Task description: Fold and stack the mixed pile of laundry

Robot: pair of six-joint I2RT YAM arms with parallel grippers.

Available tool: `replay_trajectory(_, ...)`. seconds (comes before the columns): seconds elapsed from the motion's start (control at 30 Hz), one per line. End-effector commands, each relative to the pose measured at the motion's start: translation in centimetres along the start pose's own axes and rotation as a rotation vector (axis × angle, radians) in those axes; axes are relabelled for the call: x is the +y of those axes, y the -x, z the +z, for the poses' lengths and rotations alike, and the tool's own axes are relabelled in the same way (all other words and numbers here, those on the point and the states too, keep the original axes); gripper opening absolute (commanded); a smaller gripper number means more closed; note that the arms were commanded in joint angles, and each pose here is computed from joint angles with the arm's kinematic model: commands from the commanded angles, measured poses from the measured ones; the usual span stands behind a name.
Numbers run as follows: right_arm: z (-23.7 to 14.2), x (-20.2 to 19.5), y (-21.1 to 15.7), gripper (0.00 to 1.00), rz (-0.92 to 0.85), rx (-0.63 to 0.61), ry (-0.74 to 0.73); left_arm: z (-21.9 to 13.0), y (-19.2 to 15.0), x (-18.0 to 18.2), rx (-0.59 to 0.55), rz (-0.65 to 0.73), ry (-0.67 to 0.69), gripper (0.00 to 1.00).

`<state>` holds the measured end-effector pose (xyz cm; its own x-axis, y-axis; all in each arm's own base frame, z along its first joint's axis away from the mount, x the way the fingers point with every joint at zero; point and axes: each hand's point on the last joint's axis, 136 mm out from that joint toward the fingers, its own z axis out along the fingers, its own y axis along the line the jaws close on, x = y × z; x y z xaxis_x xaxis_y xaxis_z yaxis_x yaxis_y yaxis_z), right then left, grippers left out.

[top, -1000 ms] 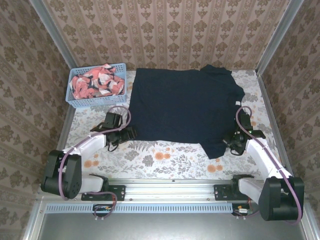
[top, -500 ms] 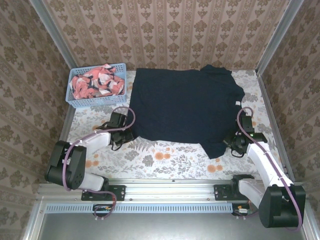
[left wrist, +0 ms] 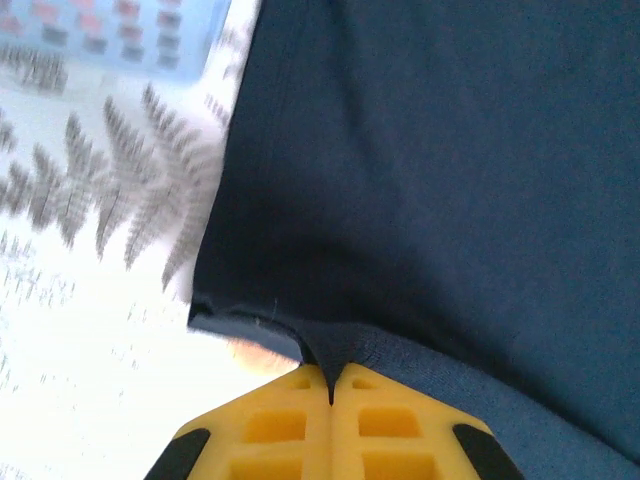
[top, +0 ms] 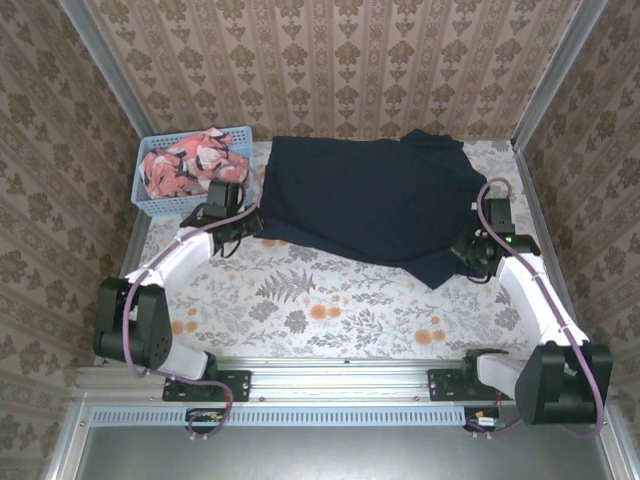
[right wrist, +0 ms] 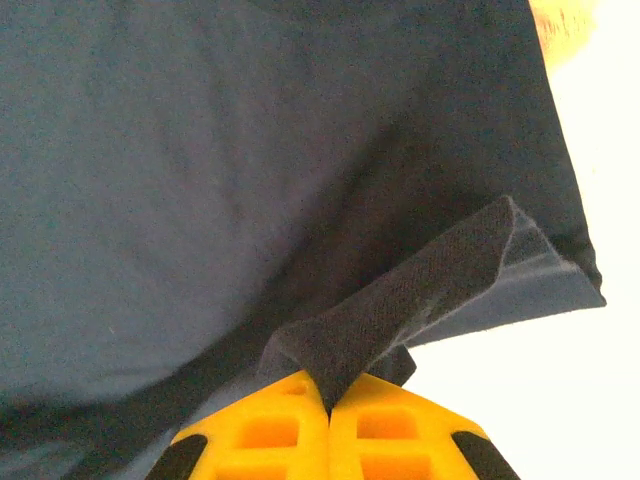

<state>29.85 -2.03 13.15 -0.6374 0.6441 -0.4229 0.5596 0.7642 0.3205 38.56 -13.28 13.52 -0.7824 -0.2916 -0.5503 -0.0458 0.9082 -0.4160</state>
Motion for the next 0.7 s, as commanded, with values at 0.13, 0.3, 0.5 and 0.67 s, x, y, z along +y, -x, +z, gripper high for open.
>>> replay_trajectory(0.13, 0.5, 3.1, 7.2, 0.0, 0.005, -0.129, 0.048, 2.6, 5.8, -1.4, -0.075, 0.007, -0.016, 0.0)
replay_trajectory(0.3, 3.8, 4.5, 10.3, 0.0, 0.01, -0.106, 0.038, 5.3, 7.8, -1.9, -0.071, 0.004, -0.007, 0.0)
replay_trajectory(0.5, 9.2, 6.5, 13.1, 0.0, 0.027, -0.067, 0.083, 8.2, 9.2, -1.5, -0.059, -0.01, 0.021, 0.0)
replay_trajectory(0.67, 11.4, 9.7, 17.3, 0.47, 0.014, -0.11, 0.184, 10.4, 10.7, -2.4, -0.026, -0.001, 0.005, 0.64)
